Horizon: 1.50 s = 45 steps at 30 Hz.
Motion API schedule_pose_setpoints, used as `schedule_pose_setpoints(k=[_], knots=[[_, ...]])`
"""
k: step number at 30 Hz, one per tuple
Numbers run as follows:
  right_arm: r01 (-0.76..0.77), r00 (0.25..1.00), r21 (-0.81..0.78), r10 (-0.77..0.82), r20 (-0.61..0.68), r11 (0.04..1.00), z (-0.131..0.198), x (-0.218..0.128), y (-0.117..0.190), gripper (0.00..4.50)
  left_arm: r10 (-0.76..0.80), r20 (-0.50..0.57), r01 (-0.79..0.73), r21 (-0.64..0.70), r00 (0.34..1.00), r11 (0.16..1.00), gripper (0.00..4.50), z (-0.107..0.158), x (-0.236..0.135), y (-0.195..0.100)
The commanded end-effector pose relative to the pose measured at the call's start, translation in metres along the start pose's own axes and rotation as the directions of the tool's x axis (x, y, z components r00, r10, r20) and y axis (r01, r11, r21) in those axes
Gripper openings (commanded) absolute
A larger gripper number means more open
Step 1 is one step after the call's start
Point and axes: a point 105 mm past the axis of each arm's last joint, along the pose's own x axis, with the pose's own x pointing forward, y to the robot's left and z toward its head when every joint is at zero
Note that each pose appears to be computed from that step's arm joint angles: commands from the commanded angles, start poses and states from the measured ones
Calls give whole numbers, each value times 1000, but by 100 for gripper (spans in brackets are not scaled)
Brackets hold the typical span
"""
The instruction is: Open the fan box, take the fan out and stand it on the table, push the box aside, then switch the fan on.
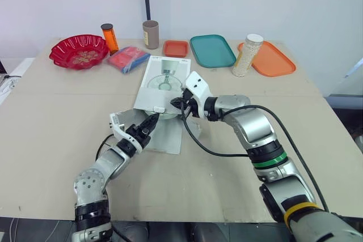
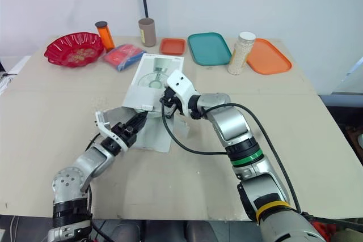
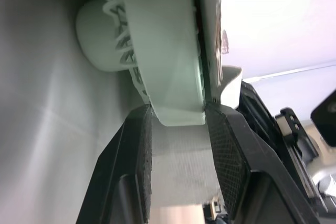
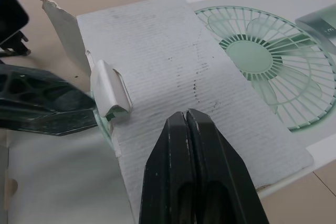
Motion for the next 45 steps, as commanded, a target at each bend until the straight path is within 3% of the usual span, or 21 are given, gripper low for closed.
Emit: schedule_pose_setpoints(k=[1,9,13,14,17,29,30,38,45], knots=[[4,1000,-7,-4,5,1000,1,-1,1,0,-20,-22,20,8,1000,1000,167,-2,-19,-9],[-4,1000,-8,4,6,1000,0,2,4,0,-21,-31,22,18,999,1000,167,-1,-24,-10],[-12,1000,-11,12,11,1000,1,3,5,0,-19,-56,21,30,998,999,247,-8,-16,-9],[-11,1000,-14,11,11,1000,1,3,5,0,-26,-48,27,24,999,999,301,-7,-14,-9],[-6,1000,-16,6,9,1000,1,2,3,0,-10,-19,10,1,1000,1000,395,-2,-8,-5],[-5,1000,-26,5,0,1000,1,0,3,0,-66,38,67,-25,997,997,395,4,26,-7],[-6,1000,-26,6,-1,1000,1,0,3,0,-69,44,70,-32,997,997,343,5,27,-7],[-8,1000,-29,8,-7,1000,0,-1,3,0,-49,42,51,-37,998,998,101,3,25,-2],[-14,1000,-29,14,-8,999,-1,0,5,0,-29,43,32,-50,999,998,98,2,24,2]])
